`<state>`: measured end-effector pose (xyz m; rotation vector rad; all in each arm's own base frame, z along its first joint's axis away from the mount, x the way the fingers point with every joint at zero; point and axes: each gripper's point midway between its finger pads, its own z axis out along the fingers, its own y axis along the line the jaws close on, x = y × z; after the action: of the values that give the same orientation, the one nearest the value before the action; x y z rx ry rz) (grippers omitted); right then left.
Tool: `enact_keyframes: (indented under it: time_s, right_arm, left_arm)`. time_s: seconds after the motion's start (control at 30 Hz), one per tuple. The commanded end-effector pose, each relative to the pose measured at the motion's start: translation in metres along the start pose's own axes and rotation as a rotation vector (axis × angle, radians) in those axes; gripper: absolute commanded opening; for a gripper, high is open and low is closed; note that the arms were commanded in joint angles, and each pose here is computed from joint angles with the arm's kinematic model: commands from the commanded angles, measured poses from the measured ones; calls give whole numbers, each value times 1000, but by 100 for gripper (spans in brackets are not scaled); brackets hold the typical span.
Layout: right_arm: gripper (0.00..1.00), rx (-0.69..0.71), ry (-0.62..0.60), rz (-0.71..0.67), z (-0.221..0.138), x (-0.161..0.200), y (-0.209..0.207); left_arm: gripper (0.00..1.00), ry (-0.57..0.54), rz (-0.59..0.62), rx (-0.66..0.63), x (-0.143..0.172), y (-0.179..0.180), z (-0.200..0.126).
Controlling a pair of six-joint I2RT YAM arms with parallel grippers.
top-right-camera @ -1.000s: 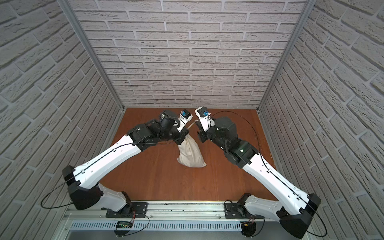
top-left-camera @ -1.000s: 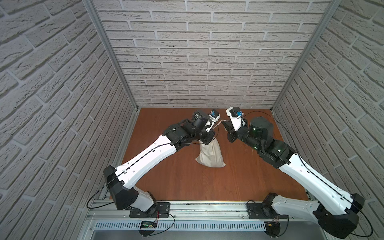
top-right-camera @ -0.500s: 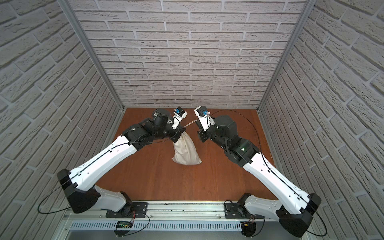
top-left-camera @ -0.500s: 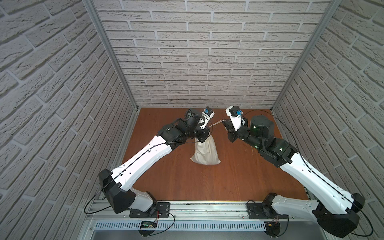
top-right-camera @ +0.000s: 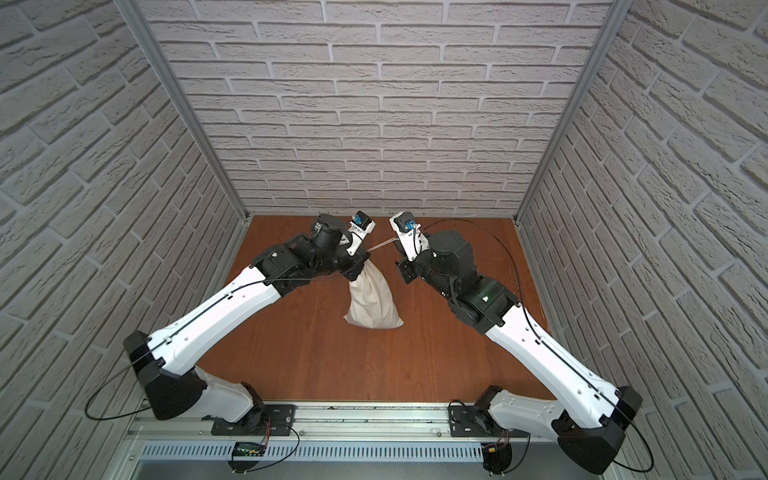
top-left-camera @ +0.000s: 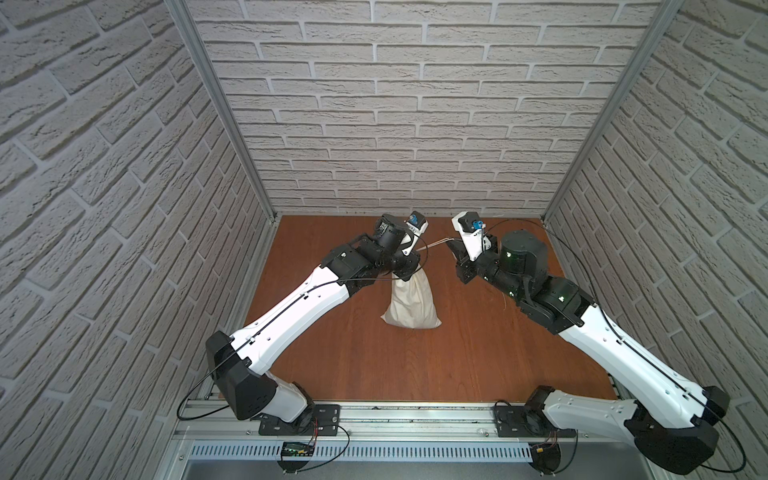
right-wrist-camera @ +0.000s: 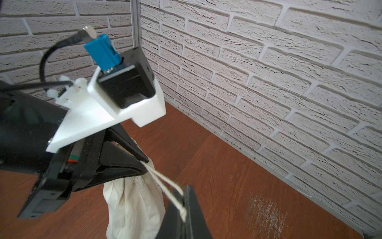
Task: Close the soil bag
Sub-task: Frap the soil bag at the center of the board.
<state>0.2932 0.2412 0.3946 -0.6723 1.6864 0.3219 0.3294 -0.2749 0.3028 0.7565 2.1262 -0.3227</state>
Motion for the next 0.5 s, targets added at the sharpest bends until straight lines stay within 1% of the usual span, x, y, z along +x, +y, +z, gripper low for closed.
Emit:
enact_keyframes:
  time_s: [0.0,0.27,0.47]
  right_arm:
    - [3,186,-383,79,-73,-108,-50]
    - [3,222,-399,83,-86,-106,-58]
    - [3,267,-417,91,-97,-107,-68]
  left_arm:
    - [18,394,27,-223,100,51,13]
    - [18,425,-42,-270,113,75,17]
    - [18,459,-53,-275,123,80,20]
